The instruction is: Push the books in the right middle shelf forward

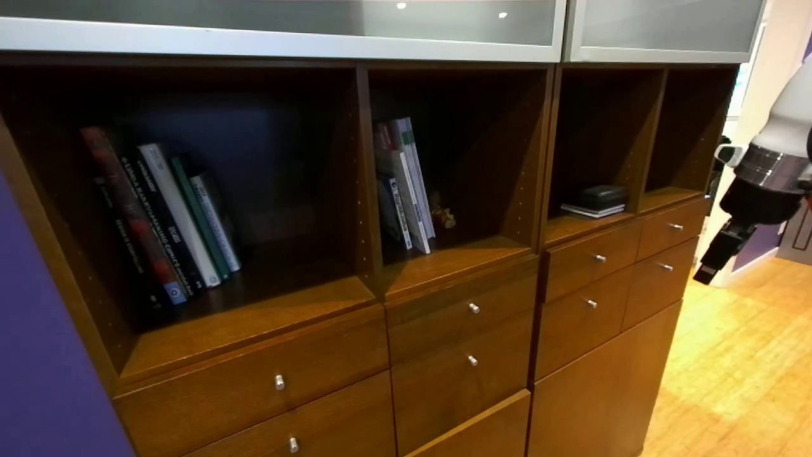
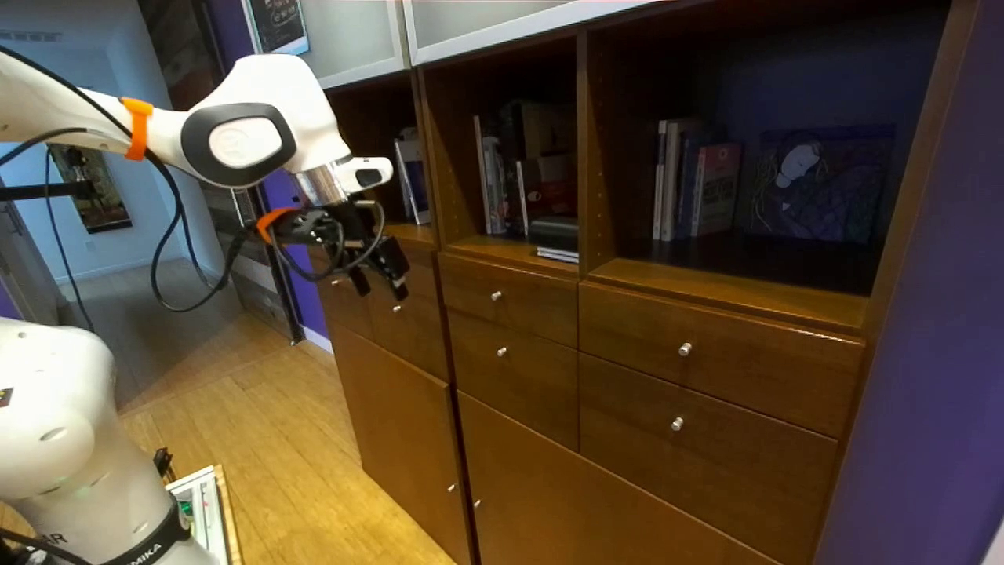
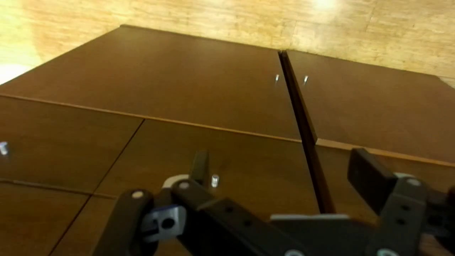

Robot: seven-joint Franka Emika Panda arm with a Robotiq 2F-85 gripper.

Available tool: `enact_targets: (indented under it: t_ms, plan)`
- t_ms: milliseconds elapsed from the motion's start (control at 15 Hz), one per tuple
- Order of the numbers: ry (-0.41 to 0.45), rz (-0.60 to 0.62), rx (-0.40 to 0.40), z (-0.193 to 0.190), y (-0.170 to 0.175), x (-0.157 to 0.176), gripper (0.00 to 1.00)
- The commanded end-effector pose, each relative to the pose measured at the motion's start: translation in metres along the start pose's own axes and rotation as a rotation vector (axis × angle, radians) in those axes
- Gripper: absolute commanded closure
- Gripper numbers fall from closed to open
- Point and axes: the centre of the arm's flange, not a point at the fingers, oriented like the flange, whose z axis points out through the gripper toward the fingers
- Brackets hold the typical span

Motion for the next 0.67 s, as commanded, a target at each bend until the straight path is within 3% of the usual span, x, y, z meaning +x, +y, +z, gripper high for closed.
enact_targets:
  t_ms: [0, 267, 400, 533, 600]
  plan:
    - [0.107, 0.008, -0.055, -0.04, -0.004, 0.013, 0.0]
    - [0.259, 0.069, -0.125, -0.076, 0.005, 0.025, 0.0]
    - [0.335, 0.154, -0.139, -0.087, 0.011, 0.031, 0.0]
    - [0.373, 0.186, -0.138, -0.088, 0.016, 0.035, 0.0]
    - [0.34, 0.147, -0.104, -0.086, 0.015, 0.031, 0.0]
